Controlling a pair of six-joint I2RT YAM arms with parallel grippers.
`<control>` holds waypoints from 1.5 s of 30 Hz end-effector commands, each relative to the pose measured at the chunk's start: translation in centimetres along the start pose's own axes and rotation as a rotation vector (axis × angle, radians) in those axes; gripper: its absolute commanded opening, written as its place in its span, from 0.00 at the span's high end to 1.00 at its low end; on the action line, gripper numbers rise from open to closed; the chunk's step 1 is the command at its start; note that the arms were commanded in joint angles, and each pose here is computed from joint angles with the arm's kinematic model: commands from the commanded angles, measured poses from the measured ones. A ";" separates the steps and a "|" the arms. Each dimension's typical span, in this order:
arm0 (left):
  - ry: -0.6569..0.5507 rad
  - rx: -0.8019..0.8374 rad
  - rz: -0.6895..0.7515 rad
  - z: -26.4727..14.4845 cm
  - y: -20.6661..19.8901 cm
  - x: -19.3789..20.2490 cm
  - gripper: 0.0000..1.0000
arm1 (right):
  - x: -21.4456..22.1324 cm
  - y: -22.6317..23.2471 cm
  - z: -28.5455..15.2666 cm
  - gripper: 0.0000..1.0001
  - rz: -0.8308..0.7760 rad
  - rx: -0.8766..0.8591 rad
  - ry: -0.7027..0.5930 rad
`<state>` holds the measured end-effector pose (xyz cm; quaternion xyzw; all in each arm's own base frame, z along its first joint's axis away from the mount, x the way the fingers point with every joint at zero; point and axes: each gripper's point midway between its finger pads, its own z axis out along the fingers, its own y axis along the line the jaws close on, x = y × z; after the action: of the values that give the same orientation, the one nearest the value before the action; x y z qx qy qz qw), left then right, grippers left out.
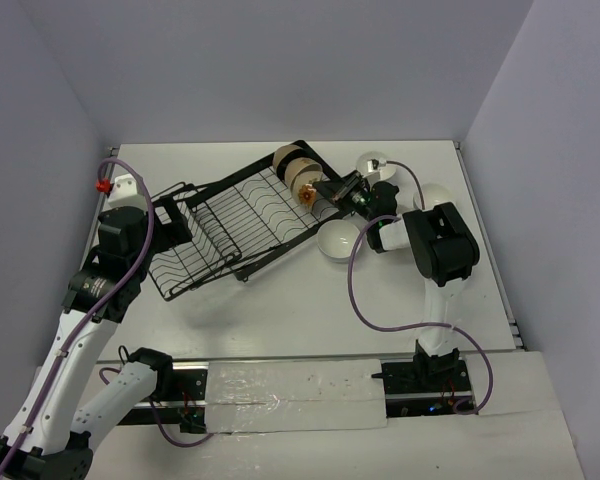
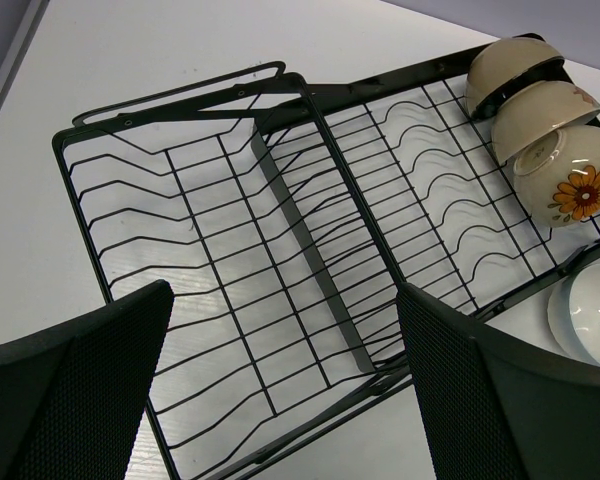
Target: Load the bowls into the dish rack
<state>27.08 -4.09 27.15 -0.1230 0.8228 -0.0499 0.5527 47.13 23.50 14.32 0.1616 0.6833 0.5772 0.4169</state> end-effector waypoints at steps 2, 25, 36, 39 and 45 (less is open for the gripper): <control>-0.046 0.012 -0.033 -0.9 -0.4 -1.7 0.01 | -1.7 1.4 -0.7 0.87 -0.031 -0.019 -0.075; -0.055 0.024 -0.047 -1.2 -0.7 -2.3 0.01 | -2.0 4.3 -3.7 0.38 -0.290 0.147 -0.022; -0.052 0.065 -0.066 -0.2 -1.8 -2.1 0.01 | 0.1 3.9 -12.0 0.33 -0.739 0.615 0.313; -0.048 0.087 -0.079 0.2 -2.3 -1.8 0.01 | 2.4 3.3 -13.9 0.33 -0.808 0.699 0.433; -0.040 0.105 -0.093 0.3 -2.7 -1.6 0.01 | 7.7 2.1 -15.2 0.34 -0.839 0.736 0.631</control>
<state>27.85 -5.36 28.11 -0.1325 0.8131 -0.0888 0.5599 32.33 20.40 14.41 -0.1330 0.9156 0.1571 0.3454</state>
